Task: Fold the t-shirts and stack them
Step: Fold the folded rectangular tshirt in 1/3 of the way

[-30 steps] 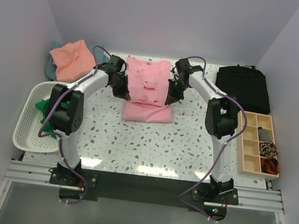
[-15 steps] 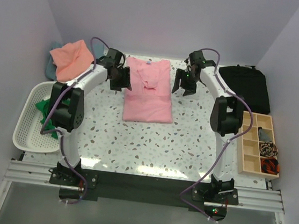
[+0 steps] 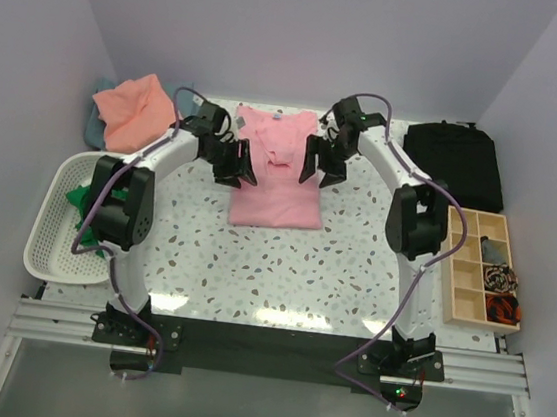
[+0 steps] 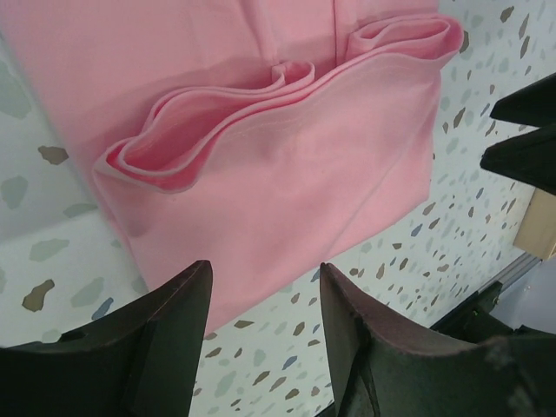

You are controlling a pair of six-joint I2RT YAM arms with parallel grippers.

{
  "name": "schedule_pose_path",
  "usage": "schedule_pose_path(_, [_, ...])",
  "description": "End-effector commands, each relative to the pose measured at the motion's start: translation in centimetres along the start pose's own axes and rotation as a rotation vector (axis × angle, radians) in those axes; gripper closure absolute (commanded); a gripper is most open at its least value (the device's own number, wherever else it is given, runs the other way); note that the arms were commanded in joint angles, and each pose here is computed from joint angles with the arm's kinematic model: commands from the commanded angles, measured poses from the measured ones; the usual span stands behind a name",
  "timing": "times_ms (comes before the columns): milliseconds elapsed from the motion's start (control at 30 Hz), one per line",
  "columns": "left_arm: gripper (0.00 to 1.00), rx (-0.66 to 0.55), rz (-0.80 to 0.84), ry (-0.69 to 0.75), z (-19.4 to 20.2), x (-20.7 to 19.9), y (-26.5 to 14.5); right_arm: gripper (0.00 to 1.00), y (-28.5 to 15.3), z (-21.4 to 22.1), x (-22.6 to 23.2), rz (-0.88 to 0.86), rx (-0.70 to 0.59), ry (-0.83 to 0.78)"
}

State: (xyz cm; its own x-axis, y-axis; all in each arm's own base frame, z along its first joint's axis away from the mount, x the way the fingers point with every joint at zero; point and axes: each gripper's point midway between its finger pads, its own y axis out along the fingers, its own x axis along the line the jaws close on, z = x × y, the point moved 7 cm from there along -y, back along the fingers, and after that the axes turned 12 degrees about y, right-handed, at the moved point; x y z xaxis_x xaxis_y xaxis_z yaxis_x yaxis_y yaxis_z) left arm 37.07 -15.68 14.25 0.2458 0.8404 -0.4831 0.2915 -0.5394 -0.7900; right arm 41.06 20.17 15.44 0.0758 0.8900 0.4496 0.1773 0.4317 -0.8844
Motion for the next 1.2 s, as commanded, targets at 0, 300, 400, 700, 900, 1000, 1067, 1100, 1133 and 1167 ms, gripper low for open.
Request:
schedule_pose_path(0, [0.43, -0.046, 0.065, 0.045, -1.6, -0.1, 1.4, 0.34, 0.8, 0.2, 0.6, -0.051, 0.031, 0.002])
schedule_pose_path(300, [0.45, -0.108, 0.004, 0.022, -4.5, 1.4, 4.3, 0.34, 4.4, -1.1, -0.6, -0.005, 0.048, 0.005])
schedule_pose_path(400, [0.45, -0.120, -0.052, 0.026, -4.6, 2.5, 4.8, 0.34, 4.9, -1.6, -1.3, 0.029, 0.027, -0.010])
schedule_pose_path(700, [0.44, -0.131, -0.215, 0.053, -4.8, 5.0, 3.9, 0.34, 4.0, -2.6, -2.9, 0.109, -0.016, -0.026])
schedule_pose_path(900, [0.41, -0.229, -0.270, 0.094, -6.4, 3.4, -0.2, 0.32, 0.1, -2.8, -1.6, 0.031, -0.127, -0.028])
schedule_pose_path(1000, [0.36, -0.259, -0.274, 0.109, -6.5, 2.6, -2.0, 0.31, -1.4, -2.2, -1.7, -0.010, -0.137, -0.002])
schedule_pose_path(1067, [0.32, -0.262, -0.249, 0.110, -6.3, 2.0, -2.8, 0.31, -1.5, -1.4, -1.9, -0.014, -0.101, 0.008])
schedule_pose_path(1100, [0.31, -0.246, -0.239, 0.107, -5.7, 2.0, -2.7, 0.31, -1.2, -0.4, -2.4, -0.008, -0.052, 0.016])
schedule_pose_path(1133, [0.30, -0.233, -0.230, 0.100, -5.2, 1.8, -2.9, 0.31, -1.0, 0.2, -2.4, -0.029, -0.022, 0.010])
schedule_pose_path(1167, [0.28, -0.237, -0.212, 0.102, -4.8, 1.4, -3.5, 0.31, -1.1, 0.7, -2.4, -0.034, -0.008, 0.013])
